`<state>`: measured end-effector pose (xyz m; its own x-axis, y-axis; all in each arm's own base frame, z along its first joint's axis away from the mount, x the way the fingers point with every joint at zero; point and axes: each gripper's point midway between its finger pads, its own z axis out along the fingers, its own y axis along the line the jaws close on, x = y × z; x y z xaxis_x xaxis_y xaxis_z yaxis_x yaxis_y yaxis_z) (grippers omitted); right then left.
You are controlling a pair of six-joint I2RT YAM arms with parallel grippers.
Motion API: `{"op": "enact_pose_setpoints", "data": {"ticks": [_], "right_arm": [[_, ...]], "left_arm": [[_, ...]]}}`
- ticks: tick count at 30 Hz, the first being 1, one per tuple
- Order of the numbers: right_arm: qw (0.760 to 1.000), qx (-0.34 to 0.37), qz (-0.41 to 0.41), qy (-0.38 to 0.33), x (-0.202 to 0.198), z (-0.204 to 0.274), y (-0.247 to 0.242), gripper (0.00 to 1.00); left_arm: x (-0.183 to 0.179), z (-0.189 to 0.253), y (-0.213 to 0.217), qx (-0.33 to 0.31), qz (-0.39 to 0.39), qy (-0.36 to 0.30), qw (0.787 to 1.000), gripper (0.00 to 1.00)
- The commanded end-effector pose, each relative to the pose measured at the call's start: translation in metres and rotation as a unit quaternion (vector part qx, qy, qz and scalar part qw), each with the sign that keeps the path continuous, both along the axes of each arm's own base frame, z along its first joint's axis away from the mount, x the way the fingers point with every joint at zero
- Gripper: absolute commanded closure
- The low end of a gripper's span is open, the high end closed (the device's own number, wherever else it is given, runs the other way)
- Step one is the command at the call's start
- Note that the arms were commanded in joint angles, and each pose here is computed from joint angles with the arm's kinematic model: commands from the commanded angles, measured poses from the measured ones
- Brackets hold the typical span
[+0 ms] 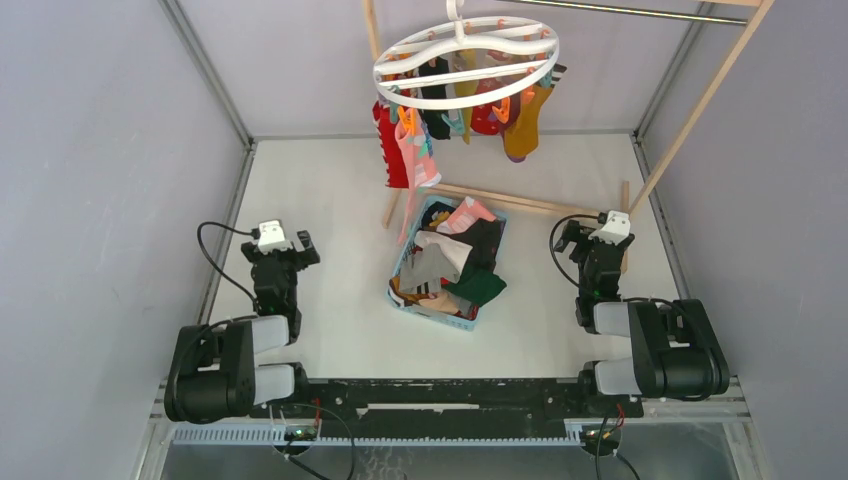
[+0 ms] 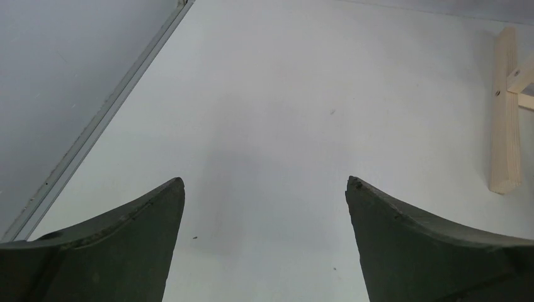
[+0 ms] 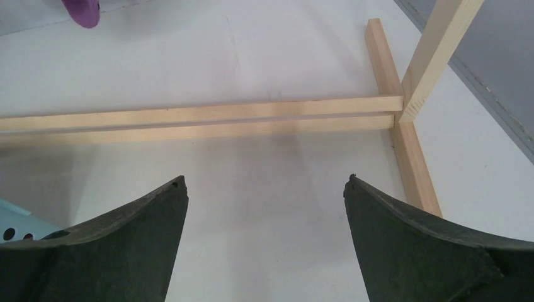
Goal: Clip the socks to the hanger
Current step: Open the clamp at the hanger.
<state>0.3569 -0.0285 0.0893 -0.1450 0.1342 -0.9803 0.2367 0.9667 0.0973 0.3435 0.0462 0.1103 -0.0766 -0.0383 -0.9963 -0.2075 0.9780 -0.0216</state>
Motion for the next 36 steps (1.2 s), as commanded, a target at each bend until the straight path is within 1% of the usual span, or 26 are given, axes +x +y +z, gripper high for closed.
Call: {"op": "enact_pose_setpoints", "data": {"ticks": [1,13,15,16,18,20,21,22,23,24,25,27,29,31,33,36], "right_arm": [[1.000,0.007,0.002,-0.025,0.006,0.015,0.001,0.00],[1.000,0.008,0.001,-0.023,0.007,0.015,0.001,0.00],[0.999,0.004,-0.017,-0.038,0.005,0.026,-0.002,0.00],[0.999,-0.009,-0.014,-0.038,0.003,0.034,0.002,0.00],[0.998,-0.011,-0.059,-0.028,0.000,0.053,-0.003,0.00],[0.998,0.010,-0.065,-0.023,-0.005,0.066,-0.002,0.00],[0.998,0.027,-0.057,-0.022,-0.008,0.071,0.001,0.00],[0.997,0.052,-0.038,-0.033,-0.009,0.080,0.008,0.00],[0.995,0.088,0.000,-0.049,-0.009,0.092,0.020,0.00],[0.990,0.117,0.042,-0.064,-0.010,0.105,0.033,0.00],[0.981,0.147,0.092,-0.080,-0.013,0.119,0.049,0.00],[0.956,0.195,0.189,-0.111,-0.022,0.147,0.081,0.00],[0.929,0.223,0.266,-0.129,-0.031,0.174,0.104,0.00],[0.905,0.241,0.327,-0.125,-0.036,0.193,0.125,0.00],[0.888,0.262,0.358,-0.123,-0.036,0.211,0.136,0.00],[0.872,0.328,0.341,-0.128,-0.030,0.228,0.133,0.00]], "left_arm": [[0.011,0.025,0.002,0.012,0.003,-0.036,0.999,0.00],[0.010,0.025,0.002,0.012,0.003,-0.035,0.999,0.00],[0.012,0.032,0.002,0.011,0.005,-0.041,0.999,0.00],[0.014,0.037,0.005,0.008,0.012,-0.034,0.999,0.00],[0.016,0.050,0.006,0.005,0.011,-0.006,1.000,0.00],[0.015,0.064,0.002,0.004,-0.003,0.023,1.000,0.00],[0.011,0.063,-0.002,0.003,-0.017,0.054,0.998,0.00],[0.010,0.073,-0.006,0.004,-0.031,0.063,0.998,0.00],[0.007,0.083,-0.010,0.002,-0.041,0.073,0.996,0.00],[0.004,0.092,-0.015,-0.002,-0.055,0.085,0.995,0.00],[0.004,0.118,-0.020,-0.004,-0.070,0.078,0.994,0.00],[-0.006,0.142,-0.031,-0.012,-0.101,0.092,0.991,0.00],[-0.014,0.170,-0.041,-0.024,-0.124,0.090,0.988,0.00],[-0.022,0.196,-0.053,-0.037,-0.152,0.084,0.984,0.00],[-0.029,0.217,-0.062,-0.053,-0.171,0.083,0.980,0.00],[-0.038,0.240,-0.074,-0.077,-0.194,0.085,0.974,0.00]]}}
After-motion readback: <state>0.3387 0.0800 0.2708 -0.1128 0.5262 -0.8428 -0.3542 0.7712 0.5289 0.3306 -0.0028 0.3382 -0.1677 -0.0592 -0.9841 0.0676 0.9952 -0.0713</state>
